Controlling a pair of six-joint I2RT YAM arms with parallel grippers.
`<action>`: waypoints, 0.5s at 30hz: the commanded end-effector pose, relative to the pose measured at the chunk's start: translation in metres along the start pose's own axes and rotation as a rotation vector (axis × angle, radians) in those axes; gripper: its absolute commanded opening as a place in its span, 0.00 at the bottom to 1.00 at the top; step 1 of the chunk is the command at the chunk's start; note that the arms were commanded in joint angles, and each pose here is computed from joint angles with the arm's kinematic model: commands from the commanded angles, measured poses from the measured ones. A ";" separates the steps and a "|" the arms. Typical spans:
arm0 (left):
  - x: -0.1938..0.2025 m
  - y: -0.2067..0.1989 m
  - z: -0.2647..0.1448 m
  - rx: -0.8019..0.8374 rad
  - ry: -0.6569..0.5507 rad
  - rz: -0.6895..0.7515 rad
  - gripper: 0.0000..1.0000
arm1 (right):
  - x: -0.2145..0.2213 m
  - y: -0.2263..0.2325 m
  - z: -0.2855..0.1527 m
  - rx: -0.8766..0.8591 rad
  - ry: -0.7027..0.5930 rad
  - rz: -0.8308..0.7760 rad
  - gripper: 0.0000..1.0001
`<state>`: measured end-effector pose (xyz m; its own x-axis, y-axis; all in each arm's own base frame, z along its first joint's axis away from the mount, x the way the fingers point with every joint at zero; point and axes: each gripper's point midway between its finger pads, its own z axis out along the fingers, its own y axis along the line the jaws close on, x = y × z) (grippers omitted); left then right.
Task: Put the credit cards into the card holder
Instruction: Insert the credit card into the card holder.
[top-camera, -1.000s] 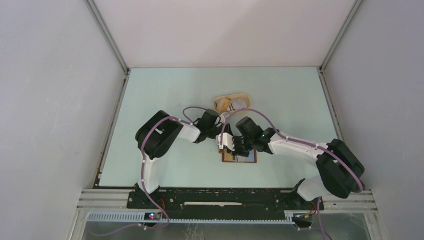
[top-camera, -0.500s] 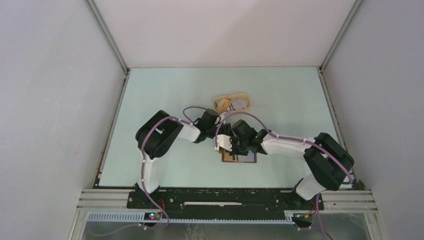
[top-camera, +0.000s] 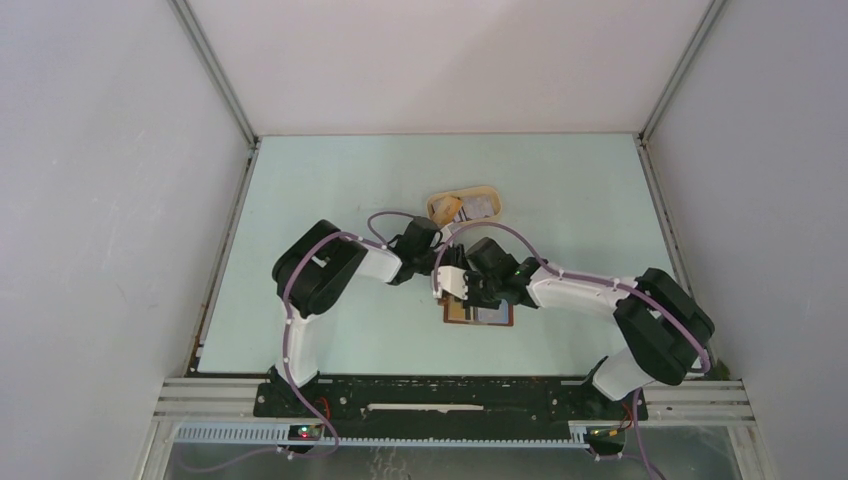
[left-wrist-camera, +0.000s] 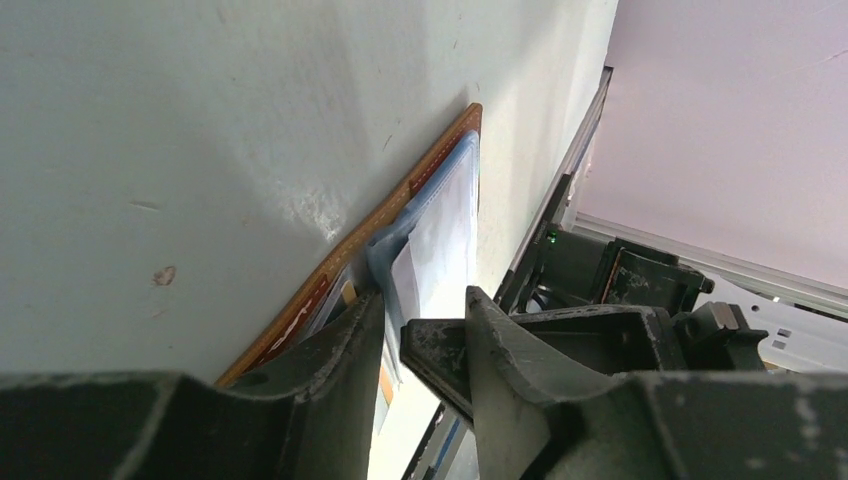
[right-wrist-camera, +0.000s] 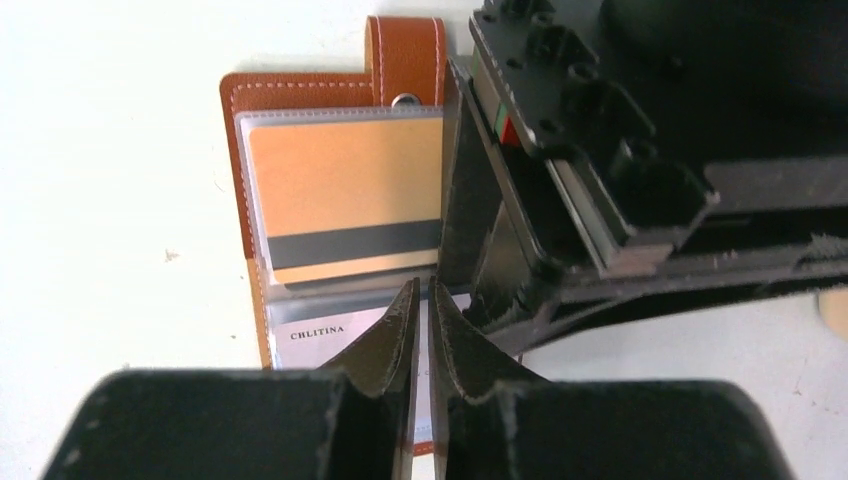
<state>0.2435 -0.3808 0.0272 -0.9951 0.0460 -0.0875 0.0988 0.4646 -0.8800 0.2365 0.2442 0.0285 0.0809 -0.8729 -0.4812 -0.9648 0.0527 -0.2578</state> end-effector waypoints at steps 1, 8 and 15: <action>0.002 0.021 0.007 -0.075 0.001 -0.023 0.42 | 0.005 -0.016 -0.018 0.076 -0.005 0.021 0.14; -0.002 0.017 0.005 -0.076 -0.020 -0.014 0.45 | 0.010 -0.014 -0.033 0.067 -0.039 0.074 0.14; -0.021 -0.012 -0.008 -0.054 -0.107 0.047 0.48 | -0.011 -0.012 -0.081 -0.039 -0.295 0.241 0.18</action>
<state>0.2455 -0.3816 0.0305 -0.9954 0.0350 -0.0897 0.0956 0.4668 -0.8792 0.2381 0.2100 0.0632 -0.0335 -0.8012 -0.5975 -0.9625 0.1868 -0.1966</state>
